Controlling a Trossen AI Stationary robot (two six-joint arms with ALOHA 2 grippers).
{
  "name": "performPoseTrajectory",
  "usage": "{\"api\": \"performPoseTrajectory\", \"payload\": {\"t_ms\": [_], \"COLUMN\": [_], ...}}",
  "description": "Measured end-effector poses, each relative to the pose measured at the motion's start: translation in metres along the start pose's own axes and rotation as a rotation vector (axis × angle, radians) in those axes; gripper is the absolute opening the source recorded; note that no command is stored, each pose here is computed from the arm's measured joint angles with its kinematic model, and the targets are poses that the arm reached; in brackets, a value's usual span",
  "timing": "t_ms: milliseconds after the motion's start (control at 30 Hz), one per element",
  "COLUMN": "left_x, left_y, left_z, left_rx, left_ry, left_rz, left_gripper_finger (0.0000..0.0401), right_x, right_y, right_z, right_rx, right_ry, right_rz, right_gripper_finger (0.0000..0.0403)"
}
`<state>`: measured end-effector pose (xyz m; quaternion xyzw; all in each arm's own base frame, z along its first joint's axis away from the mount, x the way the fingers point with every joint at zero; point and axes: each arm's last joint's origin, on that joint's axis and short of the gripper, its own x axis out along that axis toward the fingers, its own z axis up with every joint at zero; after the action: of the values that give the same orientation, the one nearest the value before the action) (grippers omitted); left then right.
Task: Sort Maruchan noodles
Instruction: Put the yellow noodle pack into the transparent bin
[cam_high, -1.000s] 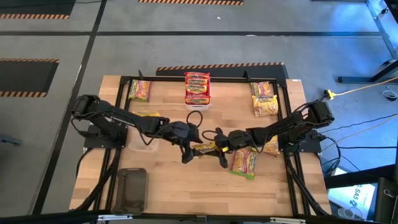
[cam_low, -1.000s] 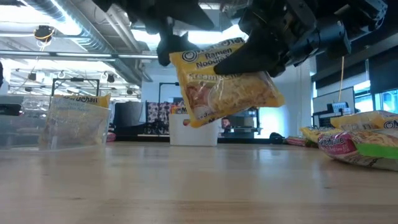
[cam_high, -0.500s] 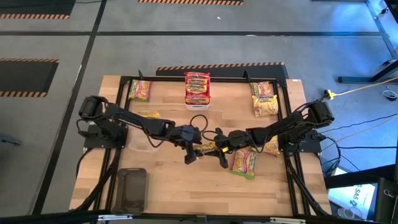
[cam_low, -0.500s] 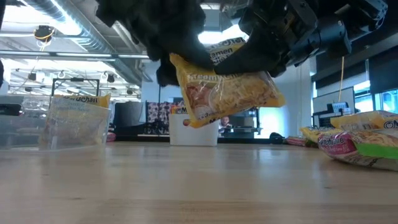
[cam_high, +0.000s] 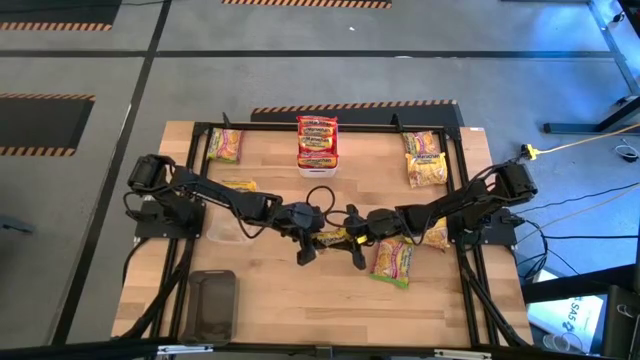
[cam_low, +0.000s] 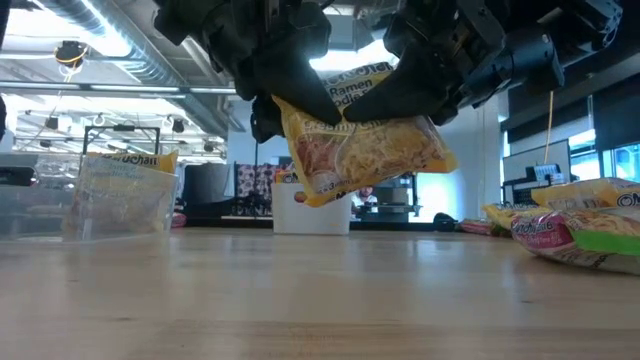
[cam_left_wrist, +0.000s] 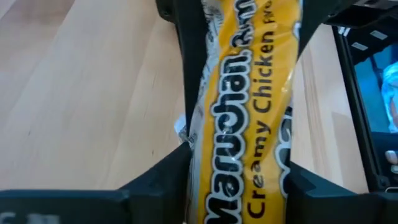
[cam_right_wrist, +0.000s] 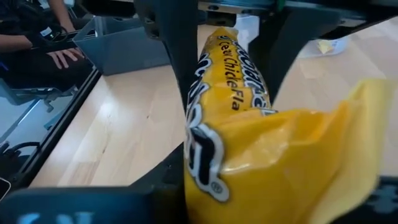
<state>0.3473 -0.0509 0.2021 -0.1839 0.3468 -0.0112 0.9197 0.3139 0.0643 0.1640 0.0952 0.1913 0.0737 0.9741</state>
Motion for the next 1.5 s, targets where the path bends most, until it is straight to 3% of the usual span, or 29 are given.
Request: {"api": "performPoseTrajectory", "payload": {"t_ms": [200, 300, 467, 733, 1000, 1200, 1500], "left_x": [-0.008, -0.024, -0.064, -0.163, -0.229, -0.238, -0.204], "left_y": [-0.001, -0.004, -0.007, 0.009, 0.027, 0.036, 0.048], "left_z": [0.002, 0.003, -0.001, -0.026, -0.051, -0.063, -0.070], "left_rx": [0.023, 0.023, 0.006, -0.054, -0.147, -0.119, 0.000], "left_ry": [0.009, 0.031, 0.112, 0.275, 0.375, 0.548, 0.612], "left_rz": [0.001, 0.001, 0.062, 0.334, 0.445, 0.527, 0.474], "left_gripper_finger": [0.0118, 0.0118, 0.0118, 0.0117, 0.0117, 0.0116, 0.0116], "right_x": [-0.006, -0.022, -0.057, -0.071, -0.058, -0.047, -0.045], "right_y": [0.002, 0.007, 0.011, 0.007, 0.003, 0.002, 0.002], "right_z": [0.005, 0.018, 0.032, 0.034, 0.023, 0.017, 0.015], "right_rx": [-0.002, -0.002, 0.001, -0.006, -0.008, -0.004, 0.014], "right_ry": [0.010, 0.028, 0.107, 0.121, 0.158, 0.160, 0.168], "right_rz": [0.057, 0.115, 0.111, -0.036, -0.092, -0.092, -0.095], "right_gripper_finger": [0.0170, 0.0208, 0.0248, 0.0259, 0.0255, 0.0254, 0.0254]}}
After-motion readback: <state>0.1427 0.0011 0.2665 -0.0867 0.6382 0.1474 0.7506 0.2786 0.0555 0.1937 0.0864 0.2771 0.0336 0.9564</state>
